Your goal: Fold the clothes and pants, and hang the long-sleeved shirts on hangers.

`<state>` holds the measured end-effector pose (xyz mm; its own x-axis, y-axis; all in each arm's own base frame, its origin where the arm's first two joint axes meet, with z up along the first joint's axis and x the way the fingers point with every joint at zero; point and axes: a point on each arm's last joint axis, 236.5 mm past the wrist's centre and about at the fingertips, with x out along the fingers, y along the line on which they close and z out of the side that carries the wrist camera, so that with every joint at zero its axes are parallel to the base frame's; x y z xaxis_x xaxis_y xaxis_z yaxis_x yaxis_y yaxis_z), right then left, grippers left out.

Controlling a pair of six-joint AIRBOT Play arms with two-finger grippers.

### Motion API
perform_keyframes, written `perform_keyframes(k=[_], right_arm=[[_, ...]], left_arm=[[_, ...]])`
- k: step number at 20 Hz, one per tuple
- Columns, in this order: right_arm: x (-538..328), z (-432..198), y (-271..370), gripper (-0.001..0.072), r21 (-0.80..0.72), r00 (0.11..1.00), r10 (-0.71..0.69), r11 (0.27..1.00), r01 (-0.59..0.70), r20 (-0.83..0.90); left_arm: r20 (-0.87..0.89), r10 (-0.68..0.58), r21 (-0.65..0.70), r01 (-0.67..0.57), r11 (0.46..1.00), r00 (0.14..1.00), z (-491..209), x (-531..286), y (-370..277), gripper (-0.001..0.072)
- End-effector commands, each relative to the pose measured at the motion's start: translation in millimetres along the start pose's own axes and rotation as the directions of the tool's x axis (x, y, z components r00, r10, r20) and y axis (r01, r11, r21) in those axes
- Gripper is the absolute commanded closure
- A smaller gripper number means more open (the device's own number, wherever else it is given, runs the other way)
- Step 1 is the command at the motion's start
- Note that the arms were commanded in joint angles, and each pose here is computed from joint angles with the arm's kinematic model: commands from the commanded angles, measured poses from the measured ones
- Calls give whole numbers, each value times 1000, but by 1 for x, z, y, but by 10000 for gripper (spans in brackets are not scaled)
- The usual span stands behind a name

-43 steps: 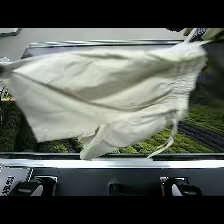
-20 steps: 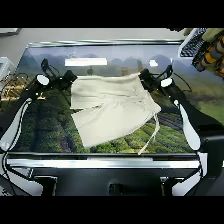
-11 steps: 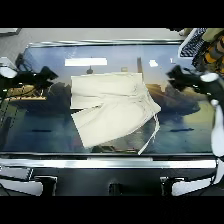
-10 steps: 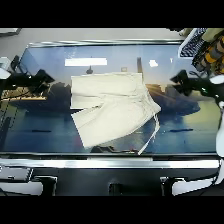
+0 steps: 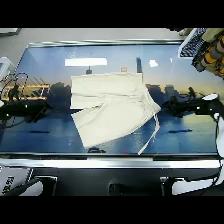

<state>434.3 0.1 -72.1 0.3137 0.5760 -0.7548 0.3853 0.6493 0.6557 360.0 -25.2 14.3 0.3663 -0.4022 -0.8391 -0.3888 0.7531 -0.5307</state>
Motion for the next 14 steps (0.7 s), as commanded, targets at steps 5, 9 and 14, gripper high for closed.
perform_keyframes(k=[5, 9, 14], right_arm=[[62, -24, 4, 582, -14, 996, -74, 997, 73, -40], [43, -35, -1, 676, -5, 987, -146, 989, 146, -69], [3, -94, -18, 677, 6, 929, -311, 948, 319, -201]], left_arm=[[-93, -13, -36, 10, 999, 996, -55, 2, 11, 173], [-134, -2, -15, 0, 1000, 991, -71, -5, 13, 173], [-160, 4, -24, -8, 1000, 987, -96, 0, 22, 173]])
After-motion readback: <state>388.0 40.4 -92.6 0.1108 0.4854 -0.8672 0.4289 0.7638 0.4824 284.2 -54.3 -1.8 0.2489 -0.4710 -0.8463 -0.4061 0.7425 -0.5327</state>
